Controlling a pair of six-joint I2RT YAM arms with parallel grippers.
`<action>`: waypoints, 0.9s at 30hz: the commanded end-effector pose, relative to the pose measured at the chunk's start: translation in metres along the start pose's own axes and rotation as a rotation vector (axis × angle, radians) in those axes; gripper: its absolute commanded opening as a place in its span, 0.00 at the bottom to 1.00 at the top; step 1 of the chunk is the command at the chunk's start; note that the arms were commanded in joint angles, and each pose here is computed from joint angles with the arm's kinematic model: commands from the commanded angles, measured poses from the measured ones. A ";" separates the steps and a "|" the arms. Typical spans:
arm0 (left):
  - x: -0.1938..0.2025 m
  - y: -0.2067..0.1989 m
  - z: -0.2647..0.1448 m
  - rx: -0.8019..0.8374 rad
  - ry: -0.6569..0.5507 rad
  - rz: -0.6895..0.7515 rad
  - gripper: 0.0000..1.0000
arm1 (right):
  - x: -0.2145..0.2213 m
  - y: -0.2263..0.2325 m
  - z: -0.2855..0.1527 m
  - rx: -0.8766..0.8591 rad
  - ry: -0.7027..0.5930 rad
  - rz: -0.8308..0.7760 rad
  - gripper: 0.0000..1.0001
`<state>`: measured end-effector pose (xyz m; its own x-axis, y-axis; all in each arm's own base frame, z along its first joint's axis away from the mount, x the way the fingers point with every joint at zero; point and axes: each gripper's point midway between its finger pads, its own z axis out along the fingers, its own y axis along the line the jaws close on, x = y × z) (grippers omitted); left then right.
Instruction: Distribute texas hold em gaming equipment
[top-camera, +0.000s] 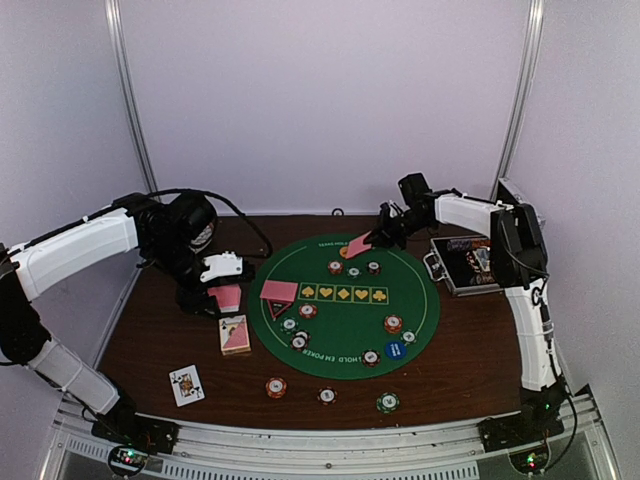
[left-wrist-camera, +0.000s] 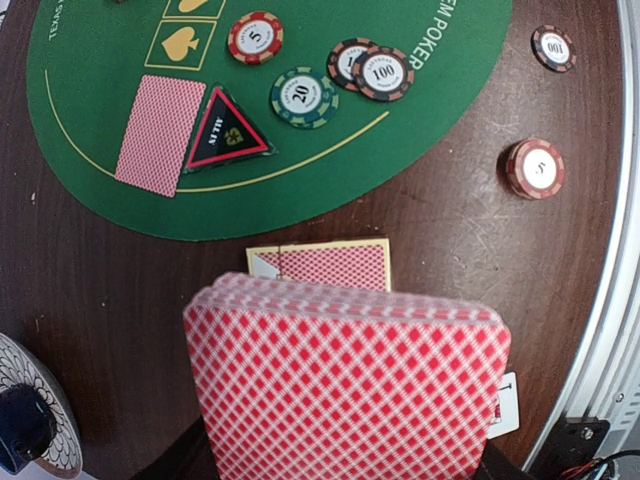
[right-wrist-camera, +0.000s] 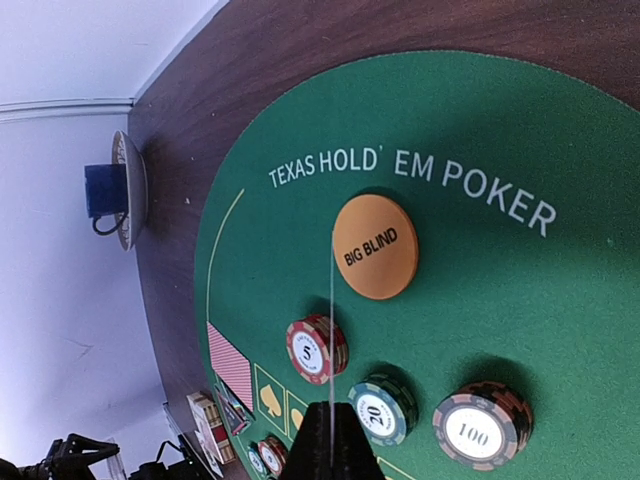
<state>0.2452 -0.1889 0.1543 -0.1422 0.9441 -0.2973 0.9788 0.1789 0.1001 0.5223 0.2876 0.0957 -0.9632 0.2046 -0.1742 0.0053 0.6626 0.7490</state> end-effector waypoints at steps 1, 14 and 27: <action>-0.009 0.006 -0.006 -0.025 -0.031 -0.009 0.32 | -0.010 0.015 0.002 -0.040 -0.009 -0.017 0.04; -0.008 0.005 -0.009 -0.027 -0.035 -0.007 0.33 | -0.001 -0.003 0.015 0.019 0.038 -0.040 0.25; -0.008 0.003 -0.011 -0.030 -0.043 -0.002 0.33 | 0.000 0.015 -0.040 0.168 -0.026 -0.164 0.54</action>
<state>0.2454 -0.1889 0.1544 -0.1489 0.9429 -0.2980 0.9777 0.1855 0.0986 0.5198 0.2760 0.0796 -0.9729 0.1278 -0.1926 -0.0263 0.7666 0.6415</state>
